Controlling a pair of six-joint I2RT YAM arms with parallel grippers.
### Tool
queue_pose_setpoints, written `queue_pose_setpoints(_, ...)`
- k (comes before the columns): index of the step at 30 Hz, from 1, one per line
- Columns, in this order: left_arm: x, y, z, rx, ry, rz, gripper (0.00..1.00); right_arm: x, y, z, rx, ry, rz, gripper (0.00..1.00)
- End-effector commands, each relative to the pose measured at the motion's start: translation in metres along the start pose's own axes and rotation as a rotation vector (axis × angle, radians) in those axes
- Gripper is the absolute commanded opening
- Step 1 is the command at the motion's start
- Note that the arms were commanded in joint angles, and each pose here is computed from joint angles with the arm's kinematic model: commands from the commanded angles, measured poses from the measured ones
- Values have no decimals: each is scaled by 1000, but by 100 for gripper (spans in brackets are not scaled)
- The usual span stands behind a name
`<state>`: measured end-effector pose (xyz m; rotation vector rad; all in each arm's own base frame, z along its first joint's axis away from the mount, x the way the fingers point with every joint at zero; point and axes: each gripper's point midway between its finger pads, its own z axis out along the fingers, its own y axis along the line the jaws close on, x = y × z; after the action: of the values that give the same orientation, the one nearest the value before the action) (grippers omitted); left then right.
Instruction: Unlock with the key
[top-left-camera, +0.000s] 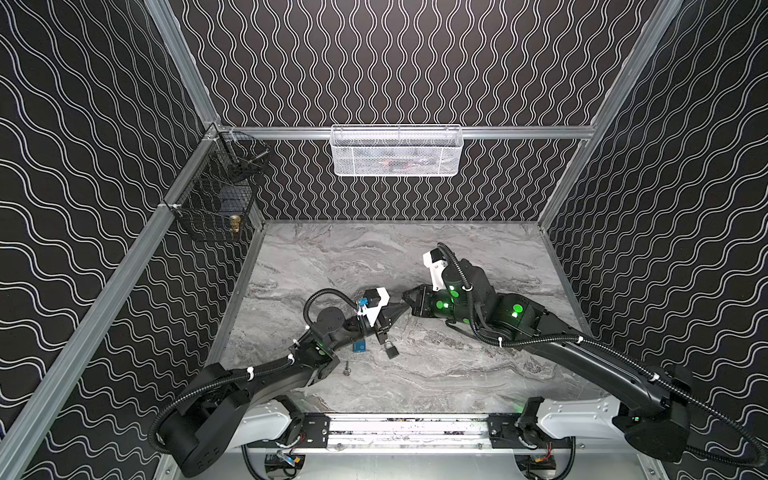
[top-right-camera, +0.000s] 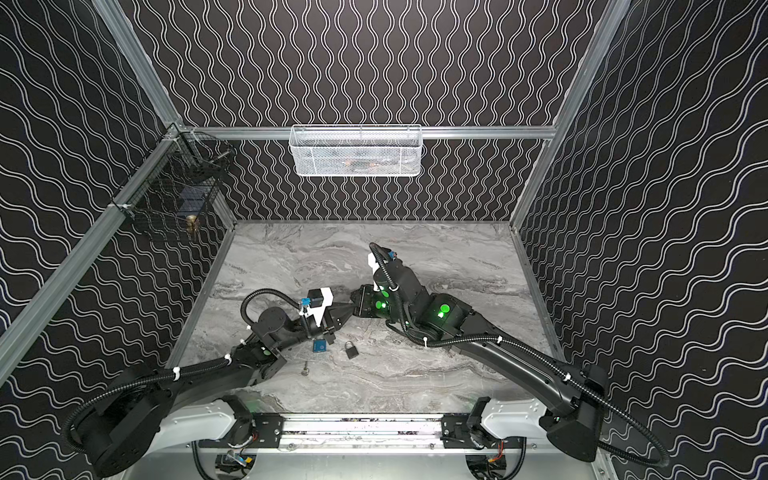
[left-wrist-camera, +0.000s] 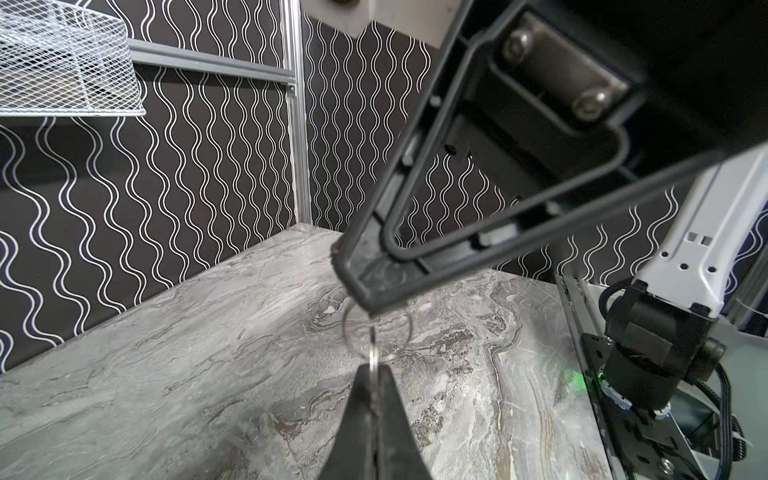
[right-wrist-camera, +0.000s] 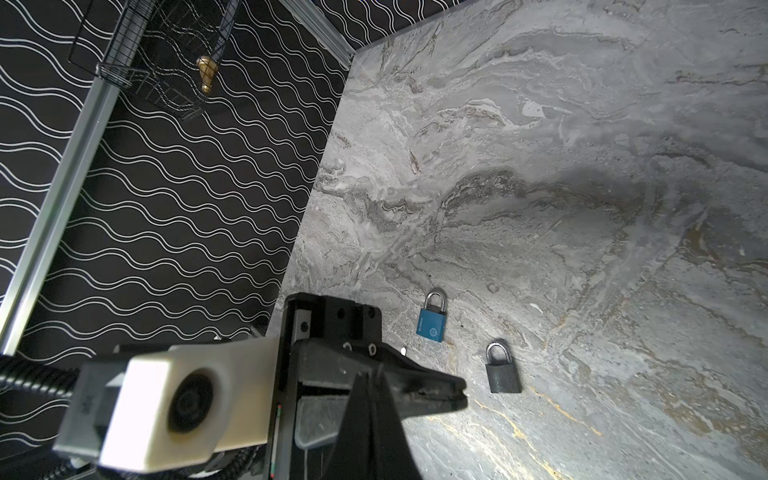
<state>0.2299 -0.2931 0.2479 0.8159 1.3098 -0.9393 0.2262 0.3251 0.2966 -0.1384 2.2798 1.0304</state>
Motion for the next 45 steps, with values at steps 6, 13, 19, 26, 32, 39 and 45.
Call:
queue_pose_setpoints(6,-3,-6,1,43,23,23,0,-11,-3,0,-24,-17,20,6)
queue_pose_setpoints(13,5,5,0,38,98,-56,0,-24,-11,-1,-123,3,17,19)
queue_pose_setpoints(19,12,10,1,51,169,-101,0,-38,-7,-15,-295,-36,-94,30)
queue_pose_setpoints(26,8,7,7,104,200,-135,0,-37,3,-26,-417,-88,-280,46)
queue_pose_setpoints(32,1,4,10,131,199,-139,0,-25,-13,-13,-437,-92,-316,53)
queue_pose_setpoints(39,-1,5,12,131,223,-133,0,-15,-9,-7,-520,-66,-384,54)
queue_pose_setpoints(45,-5,4,13,139,218,-126,0,-15,-8,-1,-535,-52,-415,44)
